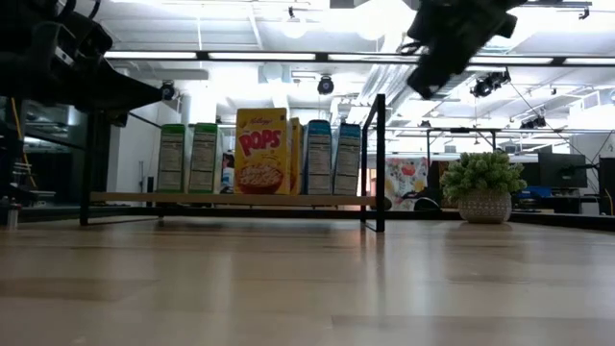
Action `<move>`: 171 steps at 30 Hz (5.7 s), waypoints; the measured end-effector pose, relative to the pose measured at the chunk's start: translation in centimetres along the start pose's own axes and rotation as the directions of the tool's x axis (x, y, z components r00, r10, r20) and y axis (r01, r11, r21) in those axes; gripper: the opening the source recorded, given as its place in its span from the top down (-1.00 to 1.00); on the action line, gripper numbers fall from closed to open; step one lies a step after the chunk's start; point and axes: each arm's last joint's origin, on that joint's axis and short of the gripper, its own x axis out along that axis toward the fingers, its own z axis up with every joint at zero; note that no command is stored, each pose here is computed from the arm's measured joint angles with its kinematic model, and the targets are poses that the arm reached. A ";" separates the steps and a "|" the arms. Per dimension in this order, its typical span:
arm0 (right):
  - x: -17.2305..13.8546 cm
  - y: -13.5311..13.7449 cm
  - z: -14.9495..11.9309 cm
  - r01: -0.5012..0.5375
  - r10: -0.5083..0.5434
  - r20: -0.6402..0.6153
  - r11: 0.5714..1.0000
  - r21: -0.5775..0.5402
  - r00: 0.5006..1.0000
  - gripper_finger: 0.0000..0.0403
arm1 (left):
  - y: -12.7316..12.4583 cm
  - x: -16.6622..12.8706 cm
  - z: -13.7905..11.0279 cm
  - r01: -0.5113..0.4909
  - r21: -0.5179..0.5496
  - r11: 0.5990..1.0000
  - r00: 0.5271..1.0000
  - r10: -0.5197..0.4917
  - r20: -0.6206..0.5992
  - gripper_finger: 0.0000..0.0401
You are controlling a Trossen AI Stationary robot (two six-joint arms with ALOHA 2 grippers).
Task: Stack cereal on shelf
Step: Return to Home Position
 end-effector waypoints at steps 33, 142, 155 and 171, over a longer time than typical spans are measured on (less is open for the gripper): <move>4.5 8.4 -15.0 0.190 -0.141 0.548 0.981 -0.034 0.824 1.00 | 0.0 0.0 -0.1 0.000 0.001 1.000 1.000 0.000 -0.007 0.98; 1.7 10.1 -17.0 0.184 -0.032 0.704 0.973 -0.141 0.709 1.00 | -0.4 -0.8 0.6 0.101 -0.008 0.995 0.992 -0.100 0.082 0.98; 1.7 10.0 -17.0 0.184 -0.032 0.704 0.973 -0.141 0.709 1.00 | -0.4 -0.8 0.6 0.101 -0.009 0.995 0.992 -0.100 0.082 0.98; 1.7 10.0 -17.0 0.184 -0.032 0.704 0.973 -0.141 0.709 1.00 | -0.4 -0.8 0.6 0.101 -0.008 0.995 0.992 -0.100 0.082 0.98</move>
